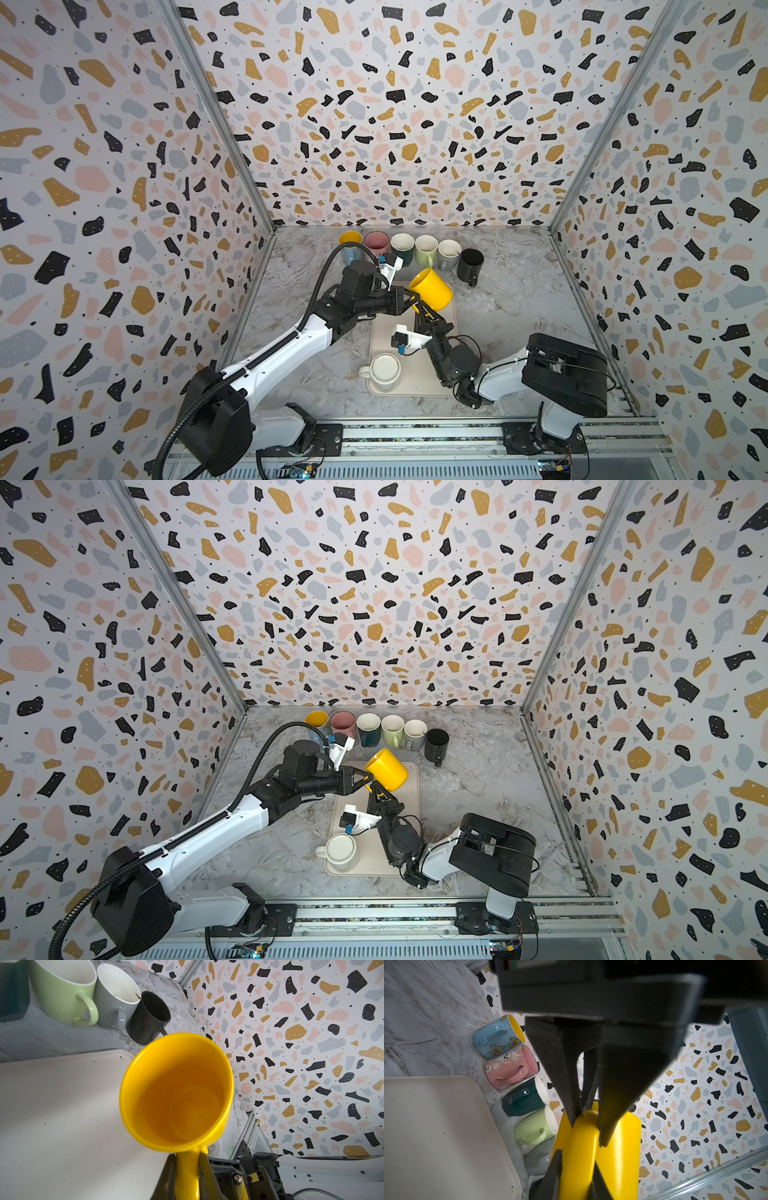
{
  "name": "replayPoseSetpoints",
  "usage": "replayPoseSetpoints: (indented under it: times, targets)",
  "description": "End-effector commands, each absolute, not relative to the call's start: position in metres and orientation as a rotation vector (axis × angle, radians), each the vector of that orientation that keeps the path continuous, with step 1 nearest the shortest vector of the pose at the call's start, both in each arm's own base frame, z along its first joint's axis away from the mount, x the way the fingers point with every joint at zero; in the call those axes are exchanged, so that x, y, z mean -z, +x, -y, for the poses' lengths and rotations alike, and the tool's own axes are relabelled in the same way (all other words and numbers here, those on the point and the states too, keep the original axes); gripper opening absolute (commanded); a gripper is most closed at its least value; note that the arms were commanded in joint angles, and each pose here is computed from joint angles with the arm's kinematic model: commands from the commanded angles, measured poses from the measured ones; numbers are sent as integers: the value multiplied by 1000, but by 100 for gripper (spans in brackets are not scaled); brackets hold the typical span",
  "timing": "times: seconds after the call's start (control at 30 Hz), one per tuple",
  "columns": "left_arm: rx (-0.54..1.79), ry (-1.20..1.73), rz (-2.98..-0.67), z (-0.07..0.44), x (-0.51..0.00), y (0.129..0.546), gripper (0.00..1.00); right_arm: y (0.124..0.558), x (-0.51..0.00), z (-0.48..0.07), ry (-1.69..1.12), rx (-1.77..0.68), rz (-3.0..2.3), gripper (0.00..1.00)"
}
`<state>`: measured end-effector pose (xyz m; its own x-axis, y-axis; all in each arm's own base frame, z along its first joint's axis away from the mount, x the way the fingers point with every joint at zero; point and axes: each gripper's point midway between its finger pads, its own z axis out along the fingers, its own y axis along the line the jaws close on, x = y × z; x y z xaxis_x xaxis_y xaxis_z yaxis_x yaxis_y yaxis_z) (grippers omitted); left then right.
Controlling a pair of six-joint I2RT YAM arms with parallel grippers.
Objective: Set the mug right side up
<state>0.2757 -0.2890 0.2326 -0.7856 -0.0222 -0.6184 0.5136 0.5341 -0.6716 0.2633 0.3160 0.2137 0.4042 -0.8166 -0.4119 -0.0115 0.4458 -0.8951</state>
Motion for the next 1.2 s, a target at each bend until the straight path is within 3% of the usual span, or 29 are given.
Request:
replayPoseSetpoints:
  times: [0.0,0.17,0.63,0.97,1.17]
  targets:
    - [1309,496,-2199,295,-232,259,22,258,-284,-280,-625,529,-1002,0]
    - [1361,524,-2216,299,-230,254,32,253,-289,-288,-661,525,-948,0]
    - [1408,534,-2259,307,-218,255,33,228,-283,-311,-779,490,-836,0]
    - [1482,532,-2308,312,-200,249,1,213,-288,-322,-804,465,-784,0]
    - [1401,521,-2332,304,-190,250,0,216,-288,-321,-795,488,-804,0]
